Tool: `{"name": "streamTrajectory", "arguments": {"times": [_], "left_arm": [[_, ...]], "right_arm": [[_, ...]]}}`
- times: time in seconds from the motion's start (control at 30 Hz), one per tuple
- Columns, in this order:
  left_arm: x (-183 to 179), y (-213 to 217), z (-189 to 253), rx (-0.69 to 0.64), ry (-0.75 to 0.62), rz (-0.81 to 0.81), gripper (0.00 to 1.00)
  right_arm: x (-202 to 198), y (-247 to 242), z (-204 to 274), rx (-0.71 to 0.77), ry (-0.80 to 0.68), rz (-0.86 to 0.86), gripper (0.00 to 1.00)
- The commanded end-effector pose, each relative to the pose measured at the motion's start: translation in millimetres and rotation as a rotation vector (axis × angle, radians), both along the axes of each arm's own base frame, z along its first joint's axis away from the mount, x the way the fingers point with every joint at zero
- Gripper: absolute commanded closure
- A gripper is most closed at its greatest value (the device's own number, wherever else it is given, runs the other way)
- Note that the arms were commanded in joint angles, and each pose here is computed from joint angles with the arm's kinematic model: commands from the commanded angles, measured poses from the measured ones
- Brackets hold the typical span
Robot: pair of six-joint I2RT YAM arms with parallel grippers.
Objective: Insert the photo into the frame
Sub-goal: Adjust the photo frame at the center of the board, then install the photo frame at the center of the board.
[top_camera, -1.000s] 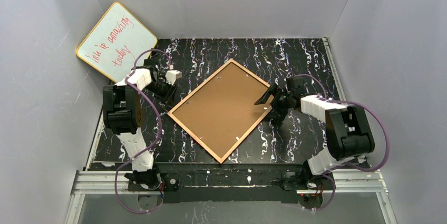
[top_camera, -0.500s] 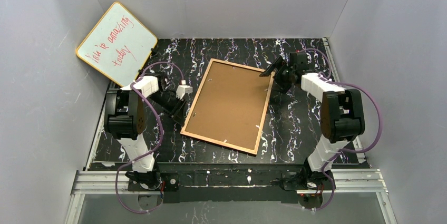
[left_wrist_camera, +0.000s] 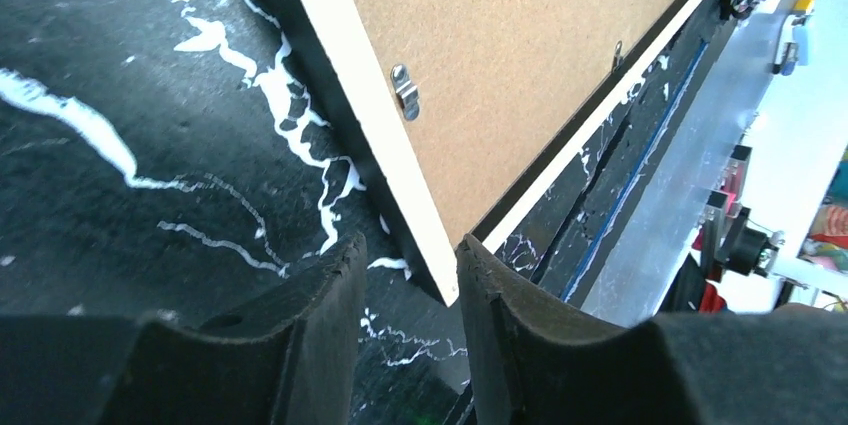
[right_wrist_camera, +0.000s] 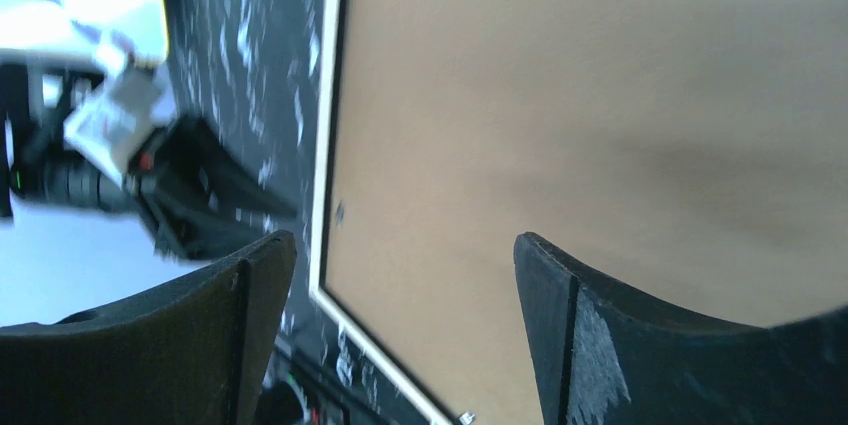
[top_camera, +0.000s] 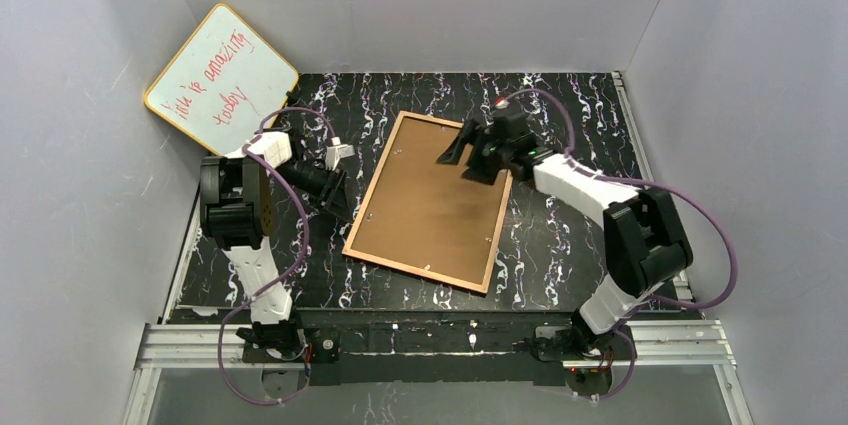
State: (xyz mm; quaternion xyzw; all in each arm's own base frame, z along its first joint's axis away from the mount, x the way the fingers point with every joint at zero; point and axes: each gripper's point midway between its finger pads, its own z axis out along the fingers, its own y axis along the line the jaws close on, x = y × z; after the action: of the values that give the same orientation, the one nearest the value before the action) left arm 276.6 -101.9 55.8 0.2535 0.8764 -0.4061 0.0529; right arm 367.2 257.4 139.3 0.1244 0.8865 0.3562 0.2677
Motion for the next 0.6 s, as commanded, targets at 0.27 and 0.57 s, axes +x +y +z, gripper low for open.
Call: {"name": "streamTrajectory", "arguments": {"times": [0.27,0.57], "left_arm": [[-16.9,-9.3,-18.9,-0.021,0.085,0.003,0.73],[-23.7,-6.2,-25.6,-0.001,0.099,-0.006,0.77]], "right_arm": [[-85.0,152.1,-19.5,0.168,0.109,0.338,0.16],[-113.0,206.7,-41.8,0.175,0.165,0.447,0.18]]}}
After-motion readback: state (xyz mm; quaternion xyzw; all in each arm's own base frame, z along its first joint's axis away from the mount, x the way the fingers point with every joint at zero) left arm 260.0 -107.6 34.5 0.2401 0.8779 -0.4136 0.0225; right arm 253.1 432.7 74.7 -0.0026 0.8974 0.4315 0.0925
